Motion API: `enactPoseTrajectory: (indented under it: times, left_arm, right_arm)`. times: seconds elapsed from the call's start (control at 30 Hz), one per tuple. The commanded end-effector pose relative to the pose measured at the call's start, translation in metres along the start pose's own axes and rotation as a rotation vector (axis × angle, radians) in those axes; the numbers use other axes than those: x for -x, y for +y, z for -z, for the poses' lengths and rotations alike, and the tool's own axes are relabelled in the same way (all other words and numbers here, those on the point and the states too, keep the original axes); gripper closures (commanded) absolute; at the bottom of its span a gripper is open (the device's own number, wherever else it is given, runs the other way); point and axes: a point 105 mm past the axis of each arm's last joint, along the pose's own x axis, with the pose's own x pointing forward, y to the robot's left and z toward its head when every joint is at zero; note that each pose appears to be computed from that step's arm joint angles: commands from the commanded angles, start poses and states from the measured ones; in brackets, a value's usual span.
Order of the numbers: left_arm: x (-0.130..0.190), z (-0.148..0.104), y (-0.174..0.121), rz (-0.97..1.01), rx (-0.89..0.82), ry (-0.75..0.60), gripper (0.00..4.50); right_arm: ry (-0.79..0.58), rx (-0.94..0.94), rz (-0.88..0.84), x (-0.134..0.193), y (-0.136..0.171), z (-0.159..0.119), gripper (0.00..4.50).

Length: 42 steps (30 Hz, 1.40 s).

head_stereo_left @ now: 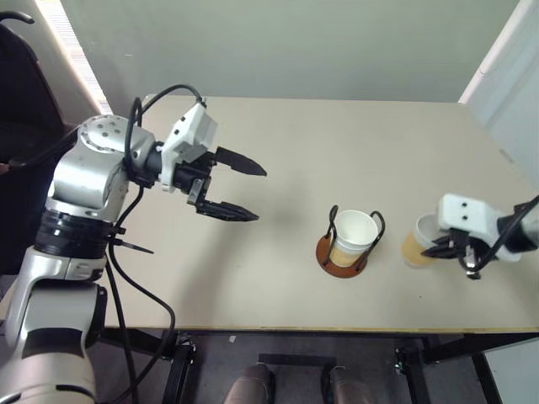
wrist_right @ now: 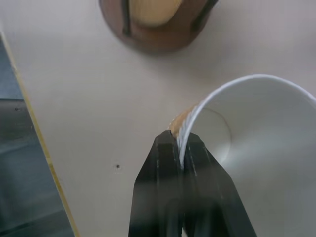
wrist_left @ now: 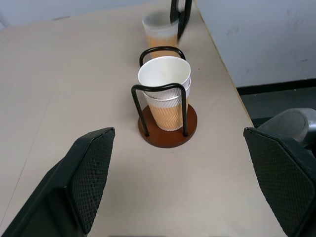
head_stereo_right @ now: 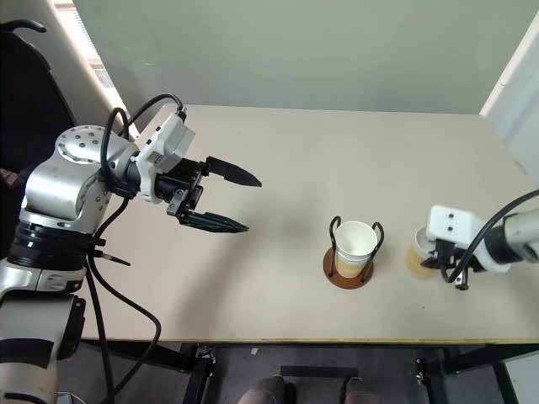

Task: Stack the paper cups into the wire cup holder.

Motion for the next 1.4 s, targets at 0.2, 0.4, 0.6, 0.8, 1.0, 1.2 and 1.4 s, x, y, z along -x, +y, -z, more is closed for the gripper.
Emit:
enactPoseTrajectory:
  times: [0.2, 0.4, 0.6, 0.8, 1.0, 1.2, 1.4]
  left_arm:
    - [0.009, -0.01, -0.003, 0.015, -0.019, -0.036, 0.0]
    - [0.006, -0.009, -0.004, 0.019, -0.019, -0.043, 0.0]
    - [0.007, -0.011, -0.002, 0.013, -0.03, -0.035, 0.0]
    - [0.006, -0.011, -0.002, 0.018, -0.033, -0.03, 0.0]
    - [0.005, -0.008, -0.003, 0.023, -0.038, -0.014, 0.0]
    - [0.005, -0.006, -0.004, 0.026, -0.038, -0.002, 0.0]
    - [0.004, -0.005, -0.002, 0.025, -0.035, 0.006, 0.0]
  right_arm:
    - [-0.179, 0.3, -0.002, 0.037, 0.001, -0.101, 4.45]
    - [-0.176, 0.363, -0.101, 0.015, 0.013, -0.114, 4.45]
    - [-0.122, 0.386, -0.142, 0.0, 0.014, -0.103, 4.45]
    - [-0.105, 0.415, -0.179, -0.01, 0.016, -0.1, 4.45]
    - [-0.099, 0.465, -0.179, -0.029, 0.015, -0.105, 4.45]
    - [-0.128, 0.448, -0.169, -0.024, 0.009, -0.116, 2.83]
    - [-0.186, 0.372, -0.119, -0.004, -0.002, -0.123, 1.12]
